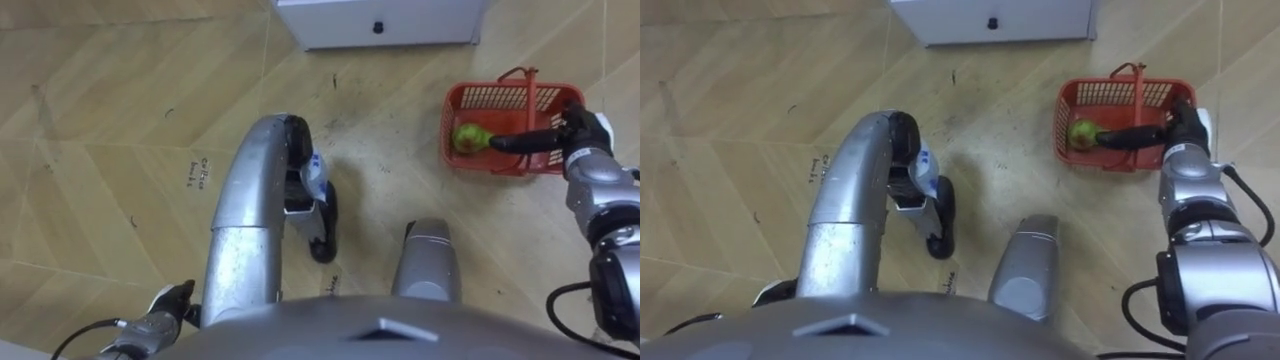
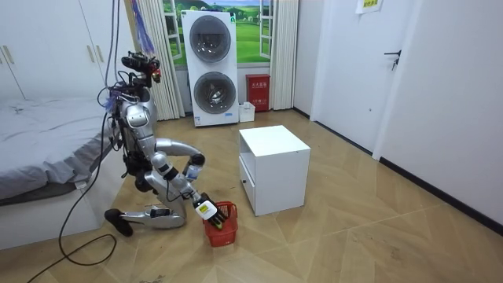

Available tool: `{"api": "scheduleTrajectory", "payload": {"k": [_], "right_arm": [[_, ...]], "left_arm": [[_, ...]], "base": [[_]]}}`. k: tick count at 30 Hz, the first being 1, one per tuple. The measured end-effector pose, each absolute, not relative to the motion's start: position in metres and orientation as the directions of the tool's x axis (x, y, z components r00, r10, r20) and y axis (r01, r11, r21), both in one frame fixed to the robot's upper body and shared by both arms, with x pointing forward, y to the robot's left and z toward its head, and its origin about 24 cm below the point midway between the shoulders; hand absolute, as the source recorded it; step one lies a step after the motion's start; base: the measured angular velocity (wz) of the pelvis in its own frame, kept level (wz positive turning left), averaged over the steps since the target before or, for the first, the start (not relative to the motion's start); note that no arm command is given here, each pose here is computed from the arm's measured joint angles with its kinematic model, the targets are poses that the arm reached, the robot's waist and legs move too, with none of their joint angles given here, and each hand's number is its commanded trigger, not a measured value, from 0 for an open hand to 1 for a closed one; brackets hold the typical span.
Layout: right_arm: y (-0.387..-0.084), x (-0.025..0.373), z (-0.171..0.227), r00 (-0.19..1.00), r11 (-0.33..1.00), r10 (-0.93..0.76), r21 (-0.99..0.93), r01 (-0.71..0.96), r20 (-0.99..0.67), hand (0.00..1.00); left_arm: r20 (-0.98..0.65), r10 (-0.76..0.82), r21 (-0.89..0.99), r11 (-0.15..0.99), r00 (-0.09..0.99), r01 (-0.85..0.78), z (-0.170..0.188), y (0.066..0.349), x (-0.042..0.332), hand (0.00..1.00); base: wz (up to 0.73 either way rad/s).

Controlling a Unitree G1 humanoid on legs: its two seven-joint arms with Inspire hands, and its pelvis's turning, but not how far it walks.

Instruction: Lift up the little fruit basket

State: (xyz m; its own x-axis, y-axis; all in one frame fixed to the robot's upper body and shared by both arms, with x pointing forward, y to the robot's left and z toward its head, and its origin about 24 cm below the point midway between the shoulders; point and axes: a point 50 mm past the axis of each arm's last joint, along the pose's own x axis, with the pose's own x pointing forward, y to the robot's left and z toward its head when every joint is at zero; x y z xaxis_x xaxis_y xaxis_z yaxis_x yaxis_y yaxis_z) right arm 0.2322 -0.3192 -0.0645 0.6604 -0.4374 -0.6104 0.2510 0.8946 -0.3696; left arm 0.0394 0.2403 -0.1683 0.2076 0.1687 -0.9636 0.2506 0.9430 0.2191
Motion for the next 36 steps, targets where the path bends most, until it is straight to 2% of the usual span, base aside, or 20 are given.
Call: {"api": "scheduleTrajectory", "payload": {"k": [17,18,19,20,36], "right_arm": [[-0.317,0.225,-0.072,0.645,0.933,-0.359,-0.272,0.234,-0.675,0.0],[-0.317,0.225,-0.073,0.644,0.935,-0.353,-0.268,0.231,-0.679,0.06],[-0.317,0.225,-0.073,0.644,0.938,-0.348,-0.263,0.227,-0.682,0.5],[-0.317,0.224,-0.074,0.64,0.939,-0.343,-0.259,0.224,-0.687,1.0],[-0.316,0.22,-0.078,0.618,0.942,-0.336,-0.258,0.216,-0.711,1.0]], "left_arm": [[-0.976,0.119,0.166,0.951,0.184,0.261,-0.169,0.239,0.042,0.0],[-0.976,0.116,0.163,0.951,0.186,0.262,-0.169,0.238,0.043,0.0],[-0.975,0.115,0.163,0.951,0.188,0.262,-0.168,0.238,0.044,0.0],[-0.975,0.113,0.162,0.951,0.189,0.264,-0.168,0.238,0.045,0.0],[-0.971,0.098,0.156,0.95,0.22,0.269,-0.168,0.234,0.06,0.0]], "base": [[0.01],[0.0],[0.0],[0.0],[0.0]]}}
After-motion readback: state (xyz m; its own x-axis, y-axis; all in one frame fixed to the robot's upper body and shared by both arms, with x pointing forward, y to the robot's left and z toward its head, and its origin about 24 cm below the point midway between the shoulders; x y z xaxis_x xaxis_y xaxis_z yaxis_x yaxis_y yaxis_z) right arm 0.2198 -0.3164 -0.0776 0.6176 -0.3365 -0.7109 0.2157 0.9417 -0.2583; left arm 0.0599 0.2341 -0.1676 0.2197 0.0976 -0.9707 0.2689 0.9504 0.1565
